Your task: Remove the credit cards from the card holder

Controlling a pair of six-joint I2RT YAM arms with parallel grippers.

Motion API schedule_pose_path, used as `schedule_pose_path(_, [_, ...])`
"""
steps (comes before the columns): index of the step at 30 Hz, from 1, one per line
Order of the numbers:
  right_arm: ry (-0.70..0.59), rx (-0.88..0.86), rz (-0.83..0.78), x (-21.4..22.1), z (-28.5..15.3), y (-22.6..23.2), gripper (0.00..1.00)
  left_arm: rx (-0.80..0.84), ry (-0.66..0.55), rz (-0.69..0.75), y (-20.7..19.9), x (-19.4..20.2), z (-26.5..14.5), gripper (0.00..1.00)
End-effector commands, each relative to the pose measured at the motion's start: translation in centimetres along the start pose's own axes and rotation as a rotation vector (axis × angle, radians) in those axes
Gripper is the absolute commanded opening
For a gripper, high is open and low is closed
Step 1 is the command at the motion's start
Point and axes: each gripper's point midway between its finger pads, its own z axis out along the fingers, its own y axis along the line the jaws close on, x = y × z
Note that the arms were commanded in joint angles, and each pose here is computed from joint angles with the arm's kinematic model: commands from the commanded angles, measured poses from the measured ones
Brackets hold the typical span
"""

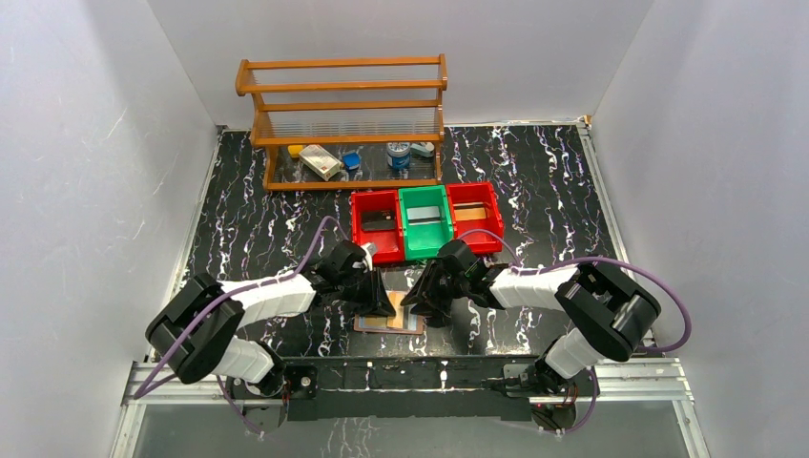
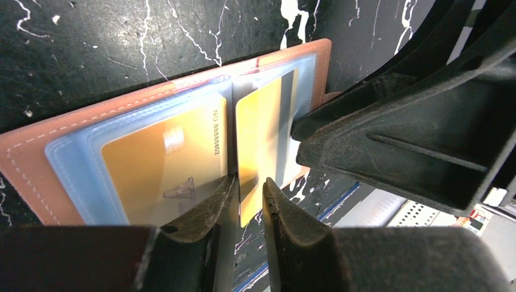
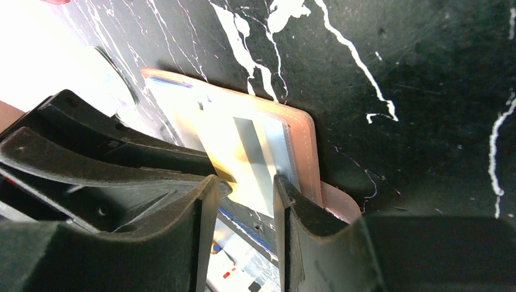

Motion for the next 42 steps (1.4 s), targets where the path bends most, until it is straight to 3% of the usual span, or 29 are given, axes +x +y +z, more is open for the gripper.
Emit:
schedule_pose_path(1, [-0.004, 0.174, 0.015, 0.3, 0.4, -4.9, 0.47, 0.003, -0.037, 0.020, -0.2, -0.3, -1.1, 0.20])
schedule_pose_path(12, [-0.010, 0.172, 0.008, 0.1, 0.4, -4.7, 0.47, 0.083, -0.014, 0.042, -1.5, 0.0, -0.9, 0.14])
schedule_pose_path(21, [-0.018, 0.175, 0.008, 0.1, 0.2, -4.8, 0.47, 0.025, -0.027, 0.044, -0.7, -0.2, -1.2, 0.00])
schedule_pose_path(34, [-0.049, 0.109, -0.047, -0.6, -0.3, -2.6, 0.48, -0.068, -0.069, 0.089, 0.5, -1.0, -2.5, 0.00])
schedule_pose_path(42, [-0.108, -0.056, -0.180, -1.5, -2.2, 2.9, 0.48, -0.034, -0.037, 0.079, 0.0, -0.6, -1.9, 0.00])
